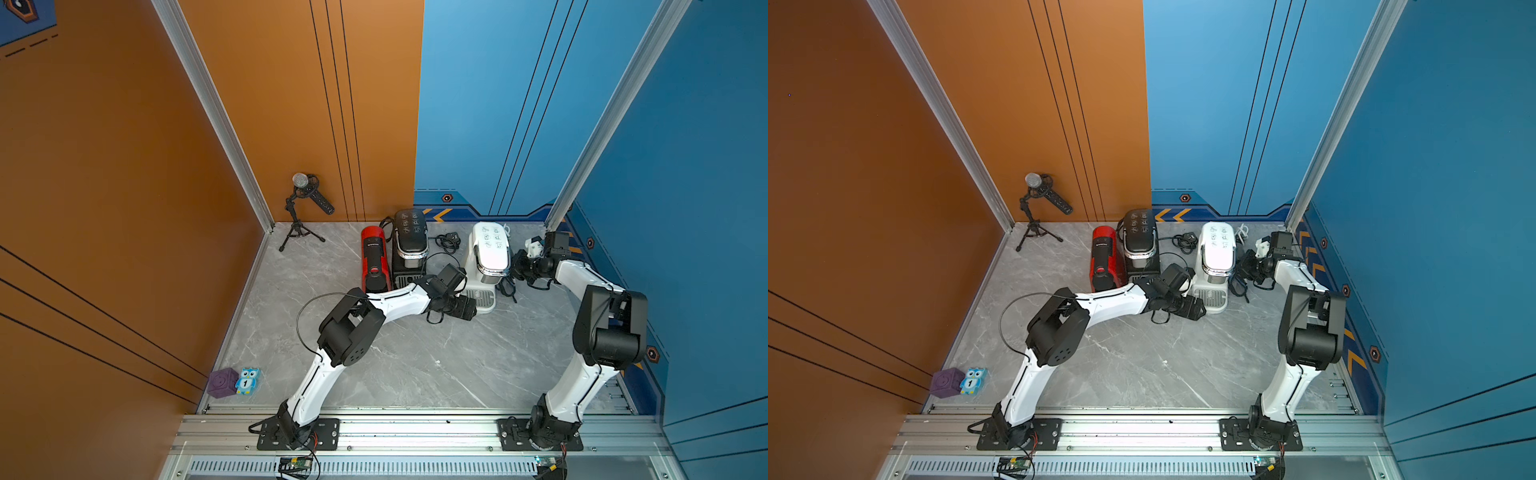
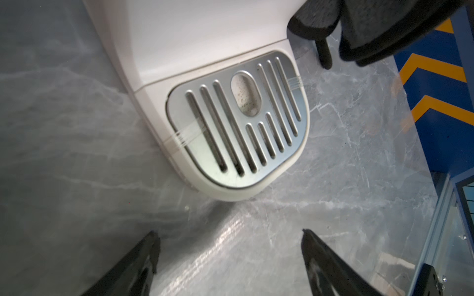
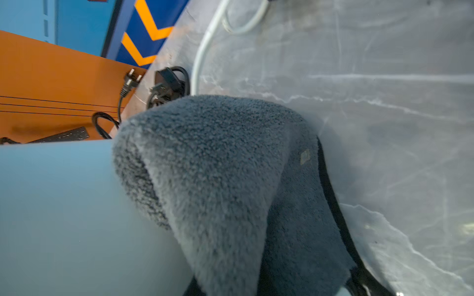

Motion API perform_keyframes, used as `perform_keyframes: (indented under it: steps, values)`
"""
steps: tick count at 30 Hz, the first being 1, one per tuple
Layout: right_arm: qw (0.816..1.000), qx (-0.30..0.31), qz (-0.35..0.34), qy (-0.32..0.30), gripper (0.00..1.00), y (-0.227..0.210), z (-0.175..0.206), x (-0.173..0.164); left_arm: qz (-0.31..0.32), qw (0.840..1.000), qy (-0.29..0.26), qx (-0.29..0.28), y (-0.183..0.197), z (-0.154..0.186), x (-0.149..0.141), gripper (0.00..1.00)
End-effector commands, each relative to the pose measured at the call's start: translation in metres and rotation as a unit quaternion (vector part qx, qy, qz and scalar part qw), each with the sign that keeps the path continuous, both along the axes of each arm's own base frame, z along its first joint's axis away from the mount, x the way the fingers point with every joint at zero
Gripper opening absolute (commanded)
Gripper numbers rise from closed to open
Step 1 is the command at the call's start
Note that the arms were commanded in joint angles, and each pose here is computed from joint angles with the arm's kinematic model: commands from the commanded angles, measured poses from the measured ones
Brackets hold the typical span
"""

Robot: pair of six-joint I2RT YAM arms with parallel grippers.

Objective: Wipe the surface of a coffee machine
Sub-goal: Wipe the dirt from the surface of the coffee machine.

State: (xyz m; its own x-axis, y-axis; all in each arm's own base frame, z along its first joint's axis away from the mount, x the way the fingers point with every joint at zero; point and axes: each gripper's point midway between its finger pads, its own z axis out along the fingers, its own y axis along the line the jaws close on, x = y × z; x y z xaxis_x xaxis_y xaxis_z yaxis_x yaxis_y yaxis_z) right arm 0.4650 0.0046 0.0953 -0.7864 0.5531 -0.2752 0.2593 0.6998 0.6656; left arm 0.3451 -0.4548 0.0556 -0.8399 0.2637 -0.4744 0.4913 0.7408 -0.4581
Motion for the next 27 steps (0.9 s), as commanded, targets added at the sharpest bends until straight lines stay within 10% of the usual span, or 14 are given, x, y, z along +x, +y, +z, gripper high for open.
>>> perform_keyframes:
  steps: [1, 19, 27]
  values:
    - [1.000, 0.001, 0.021, -0.001, 0.16, 0.006, -0.010, -0.003, 0.006, 0.999, -0.033, 0.006, 0.018, 0.021, 0.006, 0.87]
    - [0.985, 0.036, -0.003, -0.169, 0.16, 0.003, 0.131, -0.007, -0.037, 0.997, -0.052, -0.037, 0.014, 0.028, 0.008, 0.87]
    - [0.992, 0.028, -0.001, -0.127, 0.16, 0.007, 0.087, -0.014, -0.041, 0.996, -0.059, -0.044, 0.015, 0.020, 0.003, 0.88]
